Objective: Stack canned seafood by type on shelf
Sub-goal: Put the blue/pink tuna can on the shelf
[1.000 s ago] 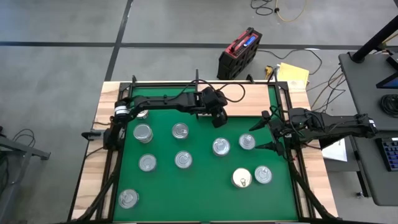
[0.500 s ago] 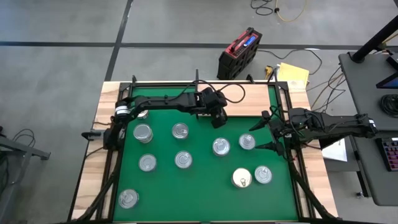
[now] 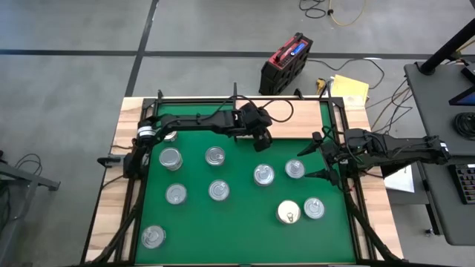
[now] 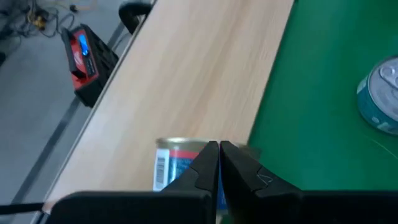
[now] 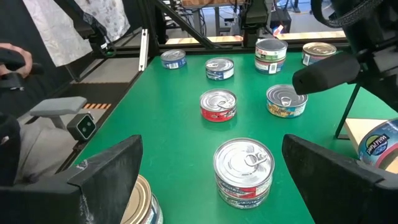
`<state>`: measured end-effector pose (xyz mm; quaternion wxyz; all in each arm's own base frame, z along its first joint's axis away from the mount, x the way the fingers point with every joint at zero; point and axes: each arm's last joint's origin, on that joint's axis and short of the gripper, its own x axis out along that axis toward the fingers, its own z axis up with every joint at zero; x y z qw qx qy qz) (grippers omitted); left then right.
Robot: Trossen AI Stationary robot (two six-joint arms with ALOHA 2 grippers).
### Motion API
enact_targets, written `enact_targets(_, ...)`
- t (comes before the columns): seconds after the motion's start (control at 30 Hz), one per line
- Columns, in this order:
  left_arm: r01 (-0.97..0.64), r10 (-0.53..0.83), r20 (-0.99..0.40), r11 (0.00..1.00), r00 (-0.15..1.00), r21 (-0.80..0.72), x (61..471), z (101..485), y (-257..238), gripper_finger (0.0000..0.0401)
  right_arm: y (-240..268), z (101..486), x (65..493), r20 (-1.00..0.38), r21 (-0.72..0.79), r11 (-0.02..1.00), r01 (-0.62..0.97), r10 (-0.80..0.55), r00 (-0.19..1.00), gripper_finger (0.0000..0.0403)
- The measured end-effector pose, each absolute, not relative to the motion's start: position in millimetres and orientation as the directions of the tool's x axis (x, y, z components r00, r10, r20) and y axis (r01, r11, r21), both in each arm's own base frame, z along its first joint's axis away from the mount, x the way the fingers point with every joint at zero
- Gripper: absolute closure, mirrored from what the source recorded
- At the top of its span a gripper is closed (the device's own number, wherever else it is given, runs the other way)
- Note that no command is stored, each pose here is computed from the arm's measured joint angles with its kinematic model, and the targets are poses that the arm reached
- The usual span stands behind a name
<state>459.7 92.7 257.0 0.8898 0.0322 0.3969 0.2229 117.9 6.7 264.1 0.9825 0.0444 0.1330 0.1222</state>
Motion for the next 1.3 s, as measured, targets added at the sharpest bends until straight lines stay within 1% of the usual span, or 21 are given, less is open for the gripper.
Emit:
enact_targets(0.33, -0.374, 0.446, -0.672, 0.89, 0.591, 0.261, 461.7, 256.8, 104.0, 0.0401, 6.7, 264.2, 118.0, -0.249, 0.113, 0.967, -0.23, 0.252, 0.935, 0.0026)
enact_targets(0.5, -0.352, 0.44, -0.701, 0.893, 0.561, 0.279, 462.3, 247.6, 104.6, 0.0401, 6.7, 264.5, 118.1, -0.246, 0.112, 0.967, -0.231, 0.252, 0.936, 0.0026)
enact_targets(0.83, -0.367, 0.45, -0.723, 0.886, 0.525, 0.285, 459.6, 244.6, 104.1, 0.0401, 6.6, 264.7, 118.1, -0.245, 0.114, 0.967, -0.23, 0.252, 0.936, 0.0026)
enact_targets(1.07, -0.39, 0.507, -0.712, 0.855, 0.486, 0.343, 458.8, 244.1, 99.0, 0.0401, 6.6, 264.6, 118.1, -0.245, 0.115, 0.966, -0.229, 0.252, 0.936, 0.0026)
enact_targets(1.3, -0.394, 0.518, -0.706, 0.849, 0.484, 0.353, 459.2, 244.2, 98.6, 0.0401, 6.6, 264.6, 118.1, -0.245, 0.116, 0.966, -0.229, 0.252, 0.936, 0.0026)
